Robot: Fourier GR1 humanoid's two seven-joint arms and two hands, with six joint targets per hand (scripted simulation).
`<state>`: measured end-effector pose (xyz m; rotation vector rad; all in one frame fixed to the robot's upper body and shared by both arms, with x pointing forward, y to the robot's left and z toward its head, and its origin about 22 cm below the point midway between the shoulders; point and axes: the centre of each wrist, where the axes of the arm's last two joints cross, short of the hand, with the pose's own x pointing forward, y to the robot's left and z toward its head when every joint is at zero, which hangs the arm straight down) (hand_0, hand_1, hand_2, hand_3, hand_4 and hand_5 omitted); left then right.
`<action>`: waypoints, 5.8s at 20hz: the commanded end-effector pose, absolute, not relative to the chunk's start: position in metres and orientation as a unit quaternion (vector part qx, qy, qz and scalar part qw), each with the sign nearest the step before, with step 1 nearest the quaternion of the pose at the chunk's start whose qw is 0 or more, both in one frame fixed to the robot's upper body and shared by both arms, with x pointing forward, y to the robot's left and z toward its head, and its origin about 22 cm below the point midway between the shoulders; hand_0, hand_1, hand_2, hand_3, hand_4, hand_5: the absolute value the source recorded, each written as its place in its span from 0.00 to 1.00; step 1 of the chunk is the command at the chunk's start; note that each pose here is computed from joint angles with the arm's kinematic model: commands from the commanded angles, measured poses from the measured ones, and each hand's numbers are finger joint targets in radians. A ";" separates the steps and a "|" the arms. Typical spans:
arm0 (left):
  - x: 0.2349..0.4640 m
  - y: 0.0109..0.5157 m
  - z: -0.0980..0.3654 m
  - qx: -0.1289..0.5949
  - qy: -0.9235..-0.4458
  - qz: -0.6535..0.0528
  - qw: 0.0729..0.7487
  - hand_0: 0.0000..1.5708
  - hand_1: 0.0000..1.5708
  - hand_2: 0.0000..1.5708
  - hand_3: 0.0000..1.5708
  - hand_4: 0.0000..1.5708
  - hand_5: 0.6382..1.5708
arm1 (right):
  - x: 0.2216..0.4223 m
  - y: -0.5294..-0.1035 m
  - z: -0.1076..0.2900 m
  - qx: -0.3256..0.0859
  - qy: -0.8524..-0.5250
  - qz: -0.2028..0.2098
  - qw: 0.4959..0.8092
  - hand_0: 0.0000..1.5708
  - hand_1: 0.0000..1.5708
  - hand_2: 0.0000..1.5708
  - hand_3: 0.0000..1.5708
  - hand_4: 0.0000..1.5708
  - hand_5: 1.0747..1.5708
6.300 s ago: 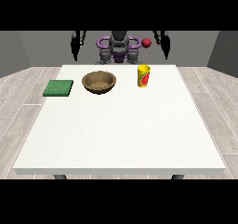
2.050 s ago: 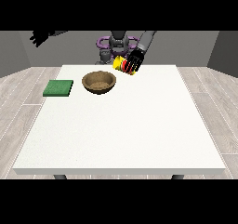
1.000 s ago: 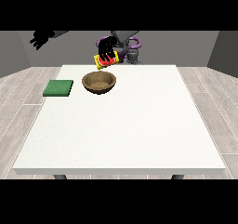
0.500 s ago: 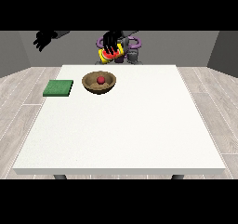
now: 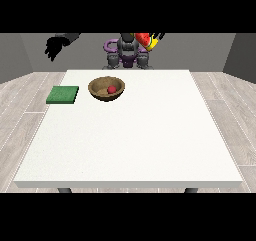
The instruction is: Pick the cup and pour the ball into the bowl, then pick the bowl and place it on the pad
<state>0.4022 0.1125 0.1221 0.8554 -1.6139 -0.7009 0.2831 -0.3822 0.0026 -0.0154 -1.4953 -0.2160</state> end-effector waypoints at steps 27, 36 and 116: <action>0.372 0.357 0.236 0.015 -0.810 -0.078 0.581 0.00 0.00 0.00 0.00 0.65 0.96 | 0.311 -0.297 -0.083 -0.005 -0.698 -0.164 0.697 0.00 0.00 0.00 0.00 0.34 0.96; 0.354 0.378 0.239 0.034 -0.822 -0.070 0.564 0.00 0.00 0.00 0.00 0.65 0.97 | 0.318 -0.297 -0.088 -0.004 -0.707 -0.161 0.689 0.00 0.00 0.00 0.00 0.29 0.95; 0.298 0.510 0.207 0.098 -0.831 -0.012 0.547 0.00 0.00 0.00 0.00 0.76 0.99 | 0.348 -0.467 0.077 -0.229 -0.605 -0.227 0.728 0.92 0.92 0.88 0.48 0.00 0.94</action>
